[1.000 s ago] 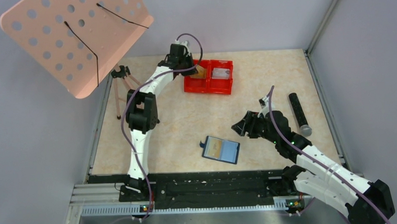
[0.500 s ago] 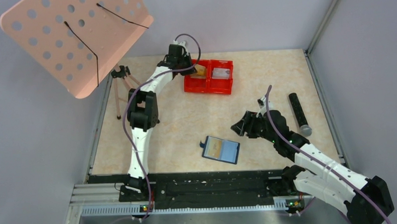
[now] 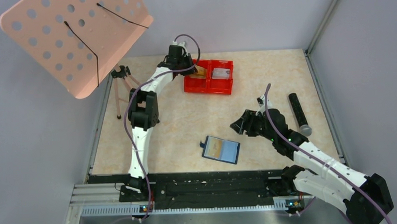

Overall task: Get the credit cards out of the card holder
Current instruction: Place the credit card in the storage box.

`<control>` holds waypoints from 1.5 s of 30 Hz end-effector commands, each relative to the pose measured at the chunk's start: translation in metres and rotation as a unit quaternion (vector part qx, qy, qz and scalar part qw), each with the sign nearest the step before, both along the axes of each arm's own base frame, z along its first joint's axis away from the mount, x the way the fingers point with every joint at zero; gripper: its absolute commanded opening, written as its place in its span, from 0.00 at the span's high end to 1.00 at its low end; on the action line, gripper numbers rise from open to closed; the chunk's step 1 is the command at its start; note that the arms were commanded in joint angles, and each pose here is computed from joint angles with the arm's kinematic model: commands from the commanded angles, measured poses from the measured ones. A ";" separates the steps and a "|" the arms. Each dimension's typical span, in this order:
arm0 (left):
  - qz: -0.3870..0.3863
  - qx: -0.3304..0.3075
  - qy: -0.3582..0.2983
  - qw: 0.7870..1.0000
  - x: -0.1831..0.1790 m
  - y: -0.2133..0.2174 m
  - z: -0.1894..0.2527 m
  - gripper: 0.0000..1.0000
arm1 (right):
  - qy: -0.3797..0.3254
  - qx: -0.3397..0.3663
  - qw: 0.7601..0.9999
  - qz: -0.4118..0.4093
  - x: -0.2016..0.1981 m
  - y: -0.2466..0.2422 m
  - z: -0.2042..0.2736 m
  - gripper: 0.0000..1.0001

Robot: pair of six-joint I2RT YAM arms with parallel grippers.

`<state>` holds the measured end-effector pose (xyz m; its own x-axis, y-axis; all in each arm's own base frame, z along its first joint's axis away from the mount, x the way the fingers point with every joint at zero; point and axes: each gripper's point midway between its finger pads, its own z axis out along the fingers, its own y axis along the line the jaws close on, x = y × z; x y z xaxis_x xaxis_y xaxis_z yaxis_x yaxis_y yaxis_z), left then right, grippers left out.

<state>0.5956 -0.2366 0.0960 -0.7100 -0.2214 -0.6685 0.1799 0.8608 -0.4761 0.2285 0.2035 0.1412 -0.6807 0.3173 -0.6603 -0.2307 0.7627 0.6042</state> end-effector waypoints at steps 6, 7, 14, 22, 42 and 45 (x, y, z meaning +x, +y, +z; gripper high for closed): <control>0.013 -0.017 -0.043 0.999 0.023 0.005 0.023 0.72 | -0.034 0.025 0.999 0.003 0.010 0.009 0.032 0.37; 0.012 -0.019 -0.044 0.999 0.024 0.004 0.024 0.71 | -0.035 0.025 0.999 0.003 0.010 0.009 0.032 0.37; 0.012 -0.020 -0.054 0.998 0.026 0.004 0.031 0.66 | -0.033 0.025 0.999 0.005 0.012 0.011 0.032 0.37; 0.010 -0.024 -0.062 0.998 0.026 0.003 0.042 0.65 | -0.031 0.029 0.999 0.008 0.011 0.012 0.032 0.37; 0.028 -0.034 -0.091 0.995 0.033 0.006 0.066 0.60 | -0.047 0.029 0.998 0.000 0.010 0.007 0.037 0.37; 0.030 -0.038 -0.101 0.994 0.035 0.005 0.074 0.59 | -0.047 0.026 0.999 -0.001 0.010 0.006 0.036 0.37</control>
